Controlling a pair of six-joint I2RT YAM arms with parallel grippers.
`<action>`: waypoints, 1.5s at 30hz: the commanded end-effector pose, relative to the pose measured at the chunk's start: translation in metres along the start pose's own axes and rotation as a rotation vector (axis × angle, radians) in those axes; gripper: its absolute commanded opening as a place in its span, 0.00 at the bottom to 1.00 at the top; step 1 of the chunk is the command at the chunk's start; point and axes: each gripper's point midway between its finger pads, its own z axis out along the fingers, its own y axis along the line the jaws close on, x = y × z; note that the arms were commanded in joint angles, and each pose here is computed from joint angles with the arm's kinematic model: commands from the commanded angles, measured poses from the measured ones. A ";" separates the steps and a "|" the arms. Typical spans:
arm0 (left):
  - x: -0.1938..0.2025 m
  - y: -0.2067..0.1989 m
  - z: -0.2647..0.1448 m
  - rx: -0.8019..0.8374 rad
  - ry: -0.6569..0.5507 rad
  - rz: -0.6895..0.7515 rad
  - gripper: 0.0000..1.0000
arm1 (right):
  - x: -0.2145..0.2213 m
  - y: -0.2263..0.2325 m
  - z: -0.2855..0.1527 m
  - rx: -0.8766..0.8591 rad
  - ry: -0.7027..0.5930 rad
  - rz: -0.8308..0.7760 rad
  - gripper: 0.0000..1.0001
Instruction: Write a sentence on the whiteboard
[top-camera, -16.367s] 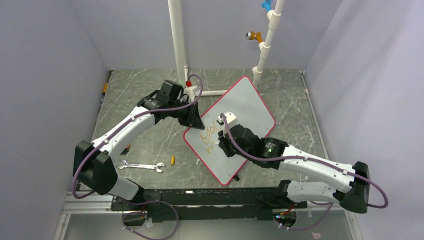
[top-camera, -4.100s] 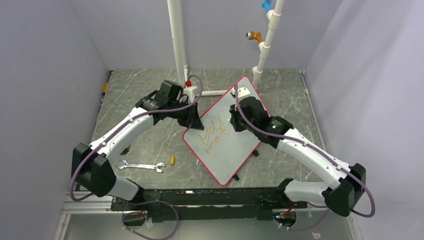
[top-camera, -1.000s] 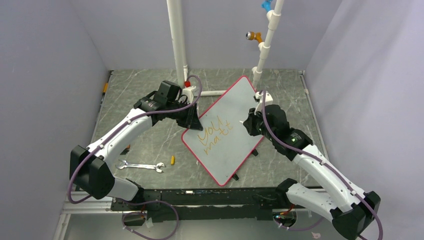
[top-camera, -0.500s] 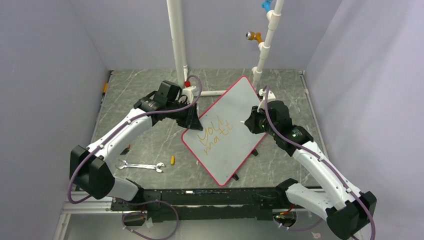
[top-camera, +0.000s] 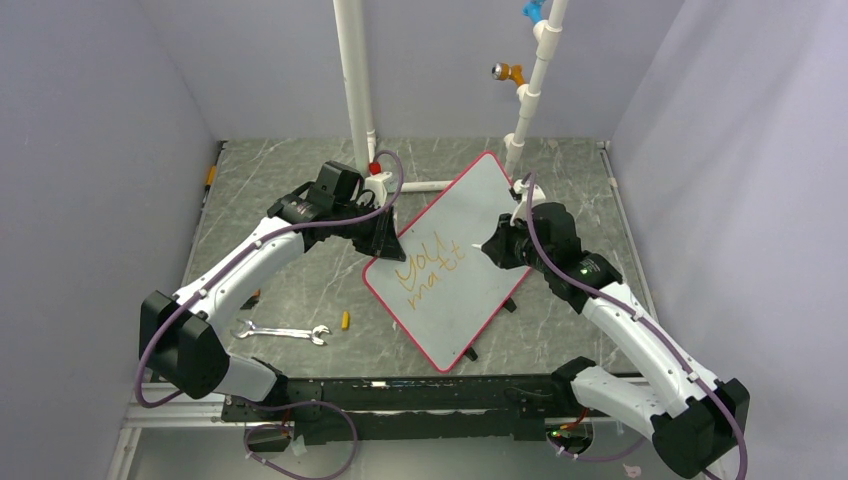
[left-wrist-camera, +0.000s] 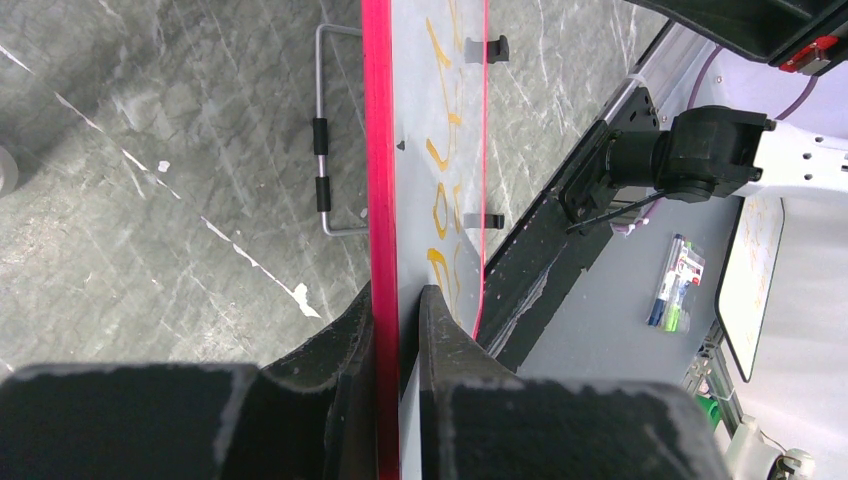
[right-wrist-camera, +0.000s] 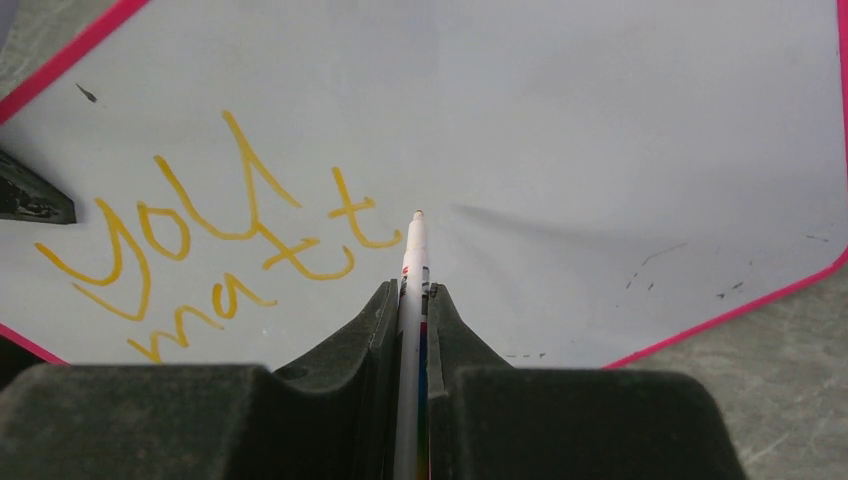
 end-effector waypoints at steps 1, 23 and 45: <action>-0.033 0.024 -0.018 -0.152 -0.140 0.145 0.00 | -0.019 0.009 0.004 -0.043 -0.065 0.012 0.00; -0.032 0.024 -0.017 -0.148 -0.137 0.145 0.00 | -0.012 -0.004 0.026 0.016 -0.041 0.016 0.00; -0.031 0.023 -0.016 -0.145 -0.136 0.145 0.00 | -0.036 0.012 0.023 -0.050 -0.092 0.001 0.00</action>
